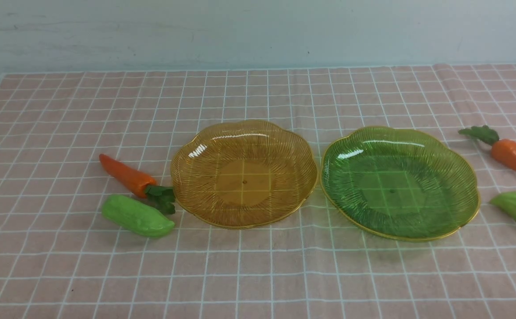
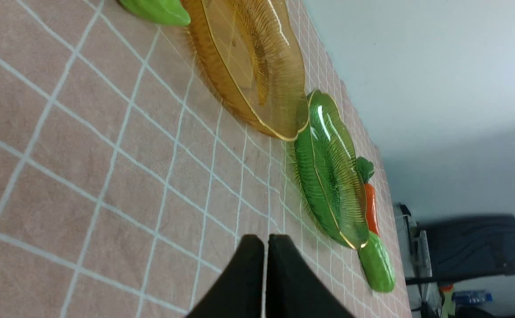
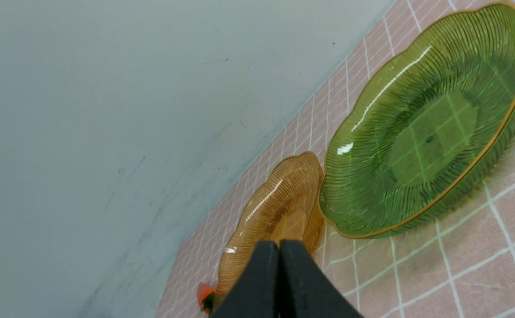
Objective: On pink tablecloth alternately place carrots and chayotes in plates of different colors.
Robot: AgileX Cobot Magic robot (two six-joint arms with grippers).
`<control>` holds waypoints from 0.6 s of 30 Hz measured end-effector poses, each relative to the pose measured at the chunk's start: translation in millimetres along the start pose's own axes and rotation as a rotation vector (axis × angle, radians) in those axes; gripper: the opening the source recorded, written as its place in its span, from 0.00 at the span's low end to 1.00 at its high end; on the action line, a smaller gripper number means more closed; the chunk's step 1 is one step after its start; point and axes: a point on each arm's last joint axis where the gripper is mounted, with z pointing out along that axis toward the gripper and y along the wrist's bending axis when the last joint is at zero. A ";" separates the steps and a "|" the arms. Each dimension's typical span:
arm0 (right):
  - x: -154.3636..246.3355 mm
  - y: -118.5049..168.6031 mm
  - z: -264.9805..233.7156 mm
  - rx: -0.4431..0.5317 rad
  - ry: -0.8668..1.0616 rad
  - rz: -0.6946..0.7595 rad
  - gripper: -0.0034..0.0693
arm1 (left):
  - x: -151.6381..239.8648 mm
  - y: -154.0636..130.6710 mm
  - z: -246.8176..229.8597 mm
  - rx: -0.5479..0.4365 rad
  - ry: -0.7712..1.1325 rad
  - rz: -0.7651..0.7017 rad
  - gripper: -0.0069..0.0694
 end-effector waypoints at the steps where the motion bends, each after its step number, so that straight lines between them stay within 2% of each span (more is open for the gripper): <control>1: -0.4 0.1 0.0 -0.001 -0.004 0.005 0.03 | 0.8 0.2 0.0 -0.002 0.009 0.007 0.09; 6: -3.4 3.9 -0.6 -0.016 -0.020 -0.006 0.03 | 1.2 -7.5 -2.7 0.017 0.031 0.073 0.09; 10: -23.8 35.1 -8.7 -0.099 -0.096 -0.131 0.03 | -3.3 -33.9 -10.0 0.028 0.070 0.151 0.09; 12: -48.2 75.3 -16.2 -0.136 -0.148 -0.289 0.03 | -6.8 -52.6 -9.6 -0.076 0.207 0.238 0.09; 13: -52.6 84.4 -16.7 -0.148 -0.125 -0.335 0.03 | -8.5 -56.1 -8.4 -0.122 0.248 0.270 0.09; 15: -55.6 90.2 -13.9 -0.135 -0.099 -0.360 0.03 | -10.8 -60.3 -6.6 -0.180 0.303 0.301 0.09; 16: -61.9 104.3 -11.3 -0.121 -0.046 -0.416 0.03 | -15.1 -65.3 -3.4 -0.262 0.375 0.345 0.09; 18: -71.5 122.9 1.2 -0.057 0.080 -0.493 0.03 | -22.4 -71.4 1.8 -0.355 0.446 0.391 0.09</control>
